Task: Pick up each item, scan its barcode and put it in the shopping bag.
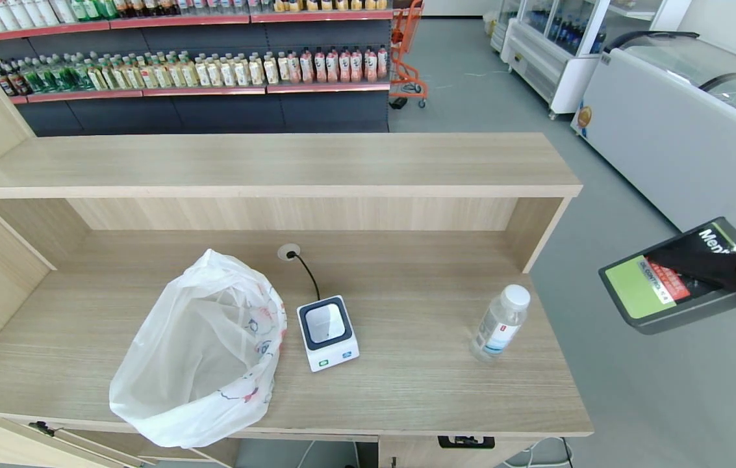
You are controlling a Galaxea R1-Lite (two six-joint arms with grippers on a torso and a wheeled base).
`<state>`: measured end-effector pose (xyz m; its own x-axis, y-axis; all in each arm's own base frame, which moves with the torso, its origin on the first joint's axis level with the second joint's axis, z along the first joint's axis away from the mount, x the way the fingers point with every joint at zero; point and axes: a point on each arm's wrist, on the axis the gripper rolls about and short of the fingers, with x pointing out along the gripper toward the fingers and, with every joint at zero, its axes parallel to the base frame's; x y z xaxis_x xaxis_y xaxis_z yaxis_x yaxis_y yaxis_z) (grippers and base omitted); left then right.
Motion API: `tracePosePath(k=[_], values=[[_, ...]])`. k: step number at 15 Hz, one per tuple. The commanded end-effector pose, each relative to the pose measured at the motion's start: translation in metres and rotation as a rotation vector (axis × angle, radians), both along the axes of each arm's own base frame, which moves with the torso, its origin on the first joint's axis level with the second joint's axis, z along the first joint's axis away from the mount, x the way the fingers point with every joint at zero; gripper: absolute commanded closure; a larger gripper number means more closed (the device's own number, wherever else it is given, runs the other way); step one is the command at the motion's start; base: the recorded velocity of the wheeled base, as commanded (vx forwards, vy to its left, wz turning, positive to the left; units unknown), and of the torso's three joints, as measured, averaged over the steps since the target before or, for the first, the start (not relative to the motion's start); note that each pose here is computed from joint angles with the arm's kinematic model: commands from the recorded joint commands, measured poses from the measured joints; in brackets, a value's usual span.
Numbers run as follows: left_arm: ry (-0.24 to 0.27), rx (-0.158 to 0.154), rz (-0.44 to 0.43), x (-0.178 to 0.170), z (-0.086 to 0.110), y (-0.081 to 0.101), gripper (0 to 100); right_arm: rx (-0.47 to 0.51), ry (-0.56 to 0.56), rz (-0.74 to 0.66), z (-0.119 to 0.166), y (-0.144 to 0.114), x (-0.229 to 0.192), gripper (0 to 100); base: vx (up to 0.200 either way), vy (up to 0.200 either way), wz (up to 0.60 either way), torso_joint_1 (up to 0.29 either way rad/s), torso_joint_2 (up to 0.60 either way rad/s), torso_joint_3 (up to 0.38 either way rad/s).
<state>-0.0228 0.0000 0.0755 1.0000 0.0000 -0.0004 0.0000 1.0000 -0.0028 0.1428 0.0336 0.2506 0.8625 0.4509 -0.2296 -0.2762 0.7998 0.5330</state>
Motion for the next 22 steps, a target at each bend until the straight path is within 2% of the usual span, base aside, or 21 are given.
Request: tracePosePath(k=[1, 7, 13, 17, 19, 22], values=[[0.0, 0.0, 0.0, 0.0, 0.0, 0.0, 0, -0.002, 0.012, 0.003, -0.004, 0.0, -0.001, 100, 0.0, 0.0, 0.0, 0.0, 0.0, 0.0], [-0.002, -0.002, 0.0, 0.0, 0.0, 0.0, 0, -0.023, -0.003, 0.001, -0.003, -0.001, -0.001, 100, 0.0, 0.0, 0.0, 0.0, 0.0, 0.0], [0.0, -0.002, 0.0, 0.0, 0.0, 0.0, 0, -0.02, -0.014, 0.03, 0.004, 0.006, 0.001, 100, 0.0, 0.2, 0.0, 0.004, 0.0, 0.002], [0.0, 0.0, 0.0, 0.0, 0.0, 0.0, 0, -0.047, 0.049, 0.012, -0.01, 0.01, 0.009, 100, 0.0, 0.2, 0.0, 0.0, 0.0, 0.001], [0.0, 0.0, 0.0, 0.0, 0.0, 0.0, 0, -0.07, 0.115, 0.008, -0.021, 0.016, 0.032, 100, 0.0, 0.2, 0.0, 0.0, 0.0, 0.002], [0.0, 0.003, 0.0, 0.0, 0.0, 0.0, 0, -0.169, 0.179, 0.041, -0.043, 0.036, 0.069, 100, 0.0, 0.2, 0.0, 0.001, 0.0, 0.002]])
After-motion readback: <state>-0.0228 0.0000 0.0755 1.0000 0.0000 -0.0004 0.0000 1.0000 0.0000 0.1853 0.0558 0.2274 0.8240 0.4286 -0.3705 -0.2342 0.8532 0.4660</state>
